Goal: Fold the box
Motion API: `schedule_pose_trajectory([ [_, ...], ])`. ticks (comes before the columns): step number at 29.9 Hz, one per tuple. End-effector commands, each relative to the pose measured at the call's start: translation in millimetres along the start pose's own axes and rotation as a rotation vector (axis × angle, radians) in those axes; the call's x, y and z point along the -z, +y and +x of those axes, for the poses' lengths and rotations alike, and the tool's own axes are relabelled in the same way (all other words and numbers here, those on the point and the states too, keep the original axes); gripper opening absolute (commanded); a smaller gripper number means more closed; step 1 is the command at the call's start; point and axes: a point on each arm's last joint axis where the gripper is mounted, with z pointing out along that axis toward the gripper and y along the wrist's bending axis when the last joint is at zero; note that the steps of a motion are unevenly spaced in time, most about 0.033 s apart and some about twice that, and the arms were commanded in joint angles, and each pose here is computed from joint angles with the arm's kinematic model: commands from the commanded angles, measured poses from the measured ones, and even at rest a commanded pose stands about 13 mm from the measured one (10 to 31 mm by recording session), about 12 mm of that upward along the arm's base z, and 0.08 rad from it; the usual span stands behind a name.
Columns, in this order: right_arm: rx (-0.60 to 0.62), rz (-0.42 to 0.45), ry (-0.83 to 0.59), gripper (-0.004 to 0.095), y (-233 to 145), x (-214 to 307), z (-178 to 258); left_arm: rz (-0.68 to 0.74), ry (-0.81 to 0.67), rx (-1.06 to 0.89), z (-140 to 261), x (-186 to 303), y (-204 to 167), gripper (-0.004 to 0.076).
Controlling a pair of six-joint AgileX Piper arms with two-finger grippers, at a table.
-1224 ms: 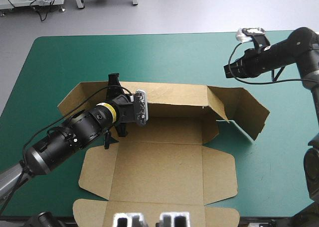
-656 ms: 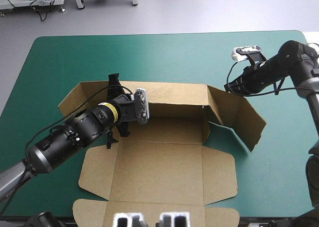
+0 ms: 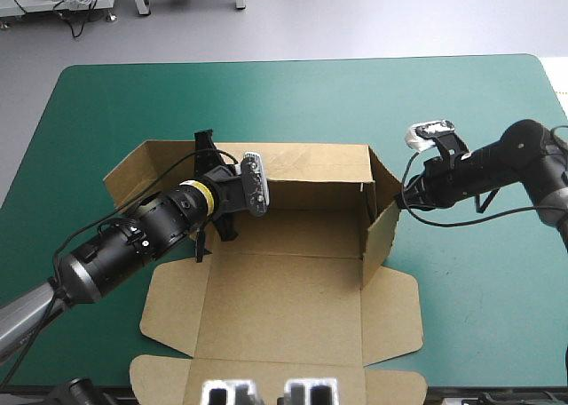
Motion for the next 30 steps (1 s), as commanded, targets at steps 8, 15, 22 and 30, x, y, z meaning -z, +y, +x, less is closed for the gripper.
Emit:
schedule_pose_trajectory([
  [8,0.07,-0.003,-0.231,-0.0023,4.4,-18.5,23.7,0.029,-0.037,0.105,-5.2,4.0,-0.2,-0.001],
  [15,0.122,-0.061,-0.328,-0.0022,9.7,-36.3,49.1,0.029,-0.037,0.105,-5.2,4.0,-0.2,-0.001],
  [22,0.193,-0.027,-0.318,0.0099,14.3,-32.2,59.1,0.029,-0.037,0.105,-5.2,4.0,-0.2,-0.001],
  [30,0.203,-0.105,-0.287,0.0379,22.1,-31.3,62.9,0.029,-0.037,0.105,-5.2,4.0,-0.2,-0.001],
])
